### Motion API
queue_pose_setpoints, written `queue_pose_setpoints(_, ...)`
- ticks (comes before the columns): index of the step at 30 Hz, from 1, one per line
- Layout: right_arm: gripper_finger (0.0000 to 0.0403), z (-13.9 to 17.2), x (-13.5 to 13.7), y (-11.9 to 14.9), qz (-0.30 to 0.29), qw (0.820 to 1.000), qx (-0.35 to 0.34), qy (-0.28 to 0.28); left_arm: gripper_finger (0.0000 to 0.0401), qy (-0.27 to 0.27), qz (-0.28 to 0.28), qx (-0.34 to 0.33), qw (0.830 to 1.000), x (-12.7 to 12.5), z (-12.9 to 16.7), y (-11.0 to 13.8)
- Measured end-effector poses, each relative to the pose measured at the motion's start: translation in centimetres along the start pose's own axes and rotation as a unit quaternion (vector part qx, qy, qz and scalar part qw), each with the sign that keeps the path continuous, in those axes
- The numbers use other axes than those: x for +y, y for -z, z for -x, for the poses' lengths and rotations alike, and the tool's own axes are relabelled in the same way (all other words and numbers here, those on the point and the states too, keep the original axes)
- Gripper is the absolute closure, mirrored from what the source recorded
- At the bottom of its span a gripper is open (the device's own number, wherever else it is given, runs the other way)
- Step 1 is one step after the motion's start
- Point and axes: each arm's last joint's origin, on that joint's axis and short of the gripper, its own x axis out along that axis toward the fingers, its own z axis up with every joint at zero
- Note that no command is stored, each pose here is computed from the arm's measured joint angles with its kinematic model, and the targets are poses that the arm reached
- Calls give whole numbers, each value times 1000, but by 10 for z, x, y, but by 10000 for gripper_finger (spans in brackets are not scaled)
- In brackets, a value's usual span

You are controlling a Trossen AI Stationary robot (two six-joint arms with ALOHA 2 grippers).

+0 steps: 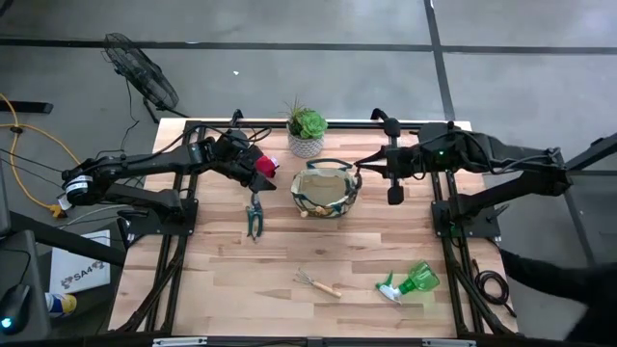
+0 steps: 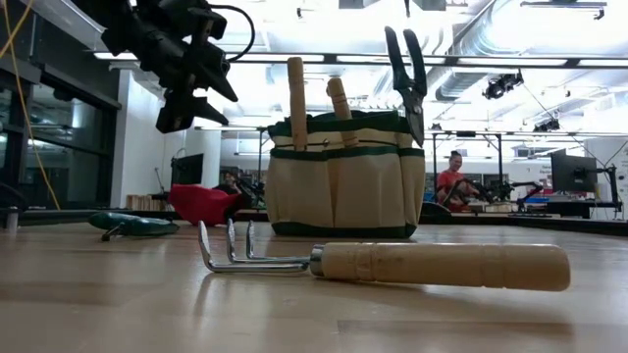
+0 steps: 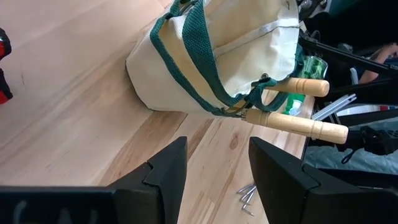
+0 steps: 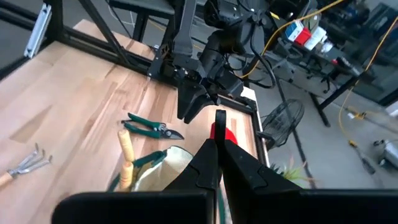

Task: Pick & Place Garden tools in Gardening bag
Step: Put the bottom green shear scissor into the gardening bag

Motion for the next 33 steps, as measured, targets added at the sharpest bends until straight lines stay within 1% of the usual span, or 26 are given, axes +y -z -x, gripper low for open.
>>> queue_pose_setpoints(12,399,0,0,0,91,996,2,4,233,-25,0,-21,999,2,0,-1)
queue_pose_setpoints(18,399,-1,-1,2,129,992,11,16,233,-30,0,-25,999,2,0,-1)
queue_pose_setpoints(24,399,-6,-7,11,128,991,32,25,233,-31,7,-27,999,2,0,-2)
queue_pose_setpoints(28,399,-8,-9,15,138,989,37,27,233,-38,10,-33,999,2,0,-2)
queue_pose_setpoints(33,399,-9,-11,16,135,990,34,27,233,-42,11,-36,998,2,0,-2)
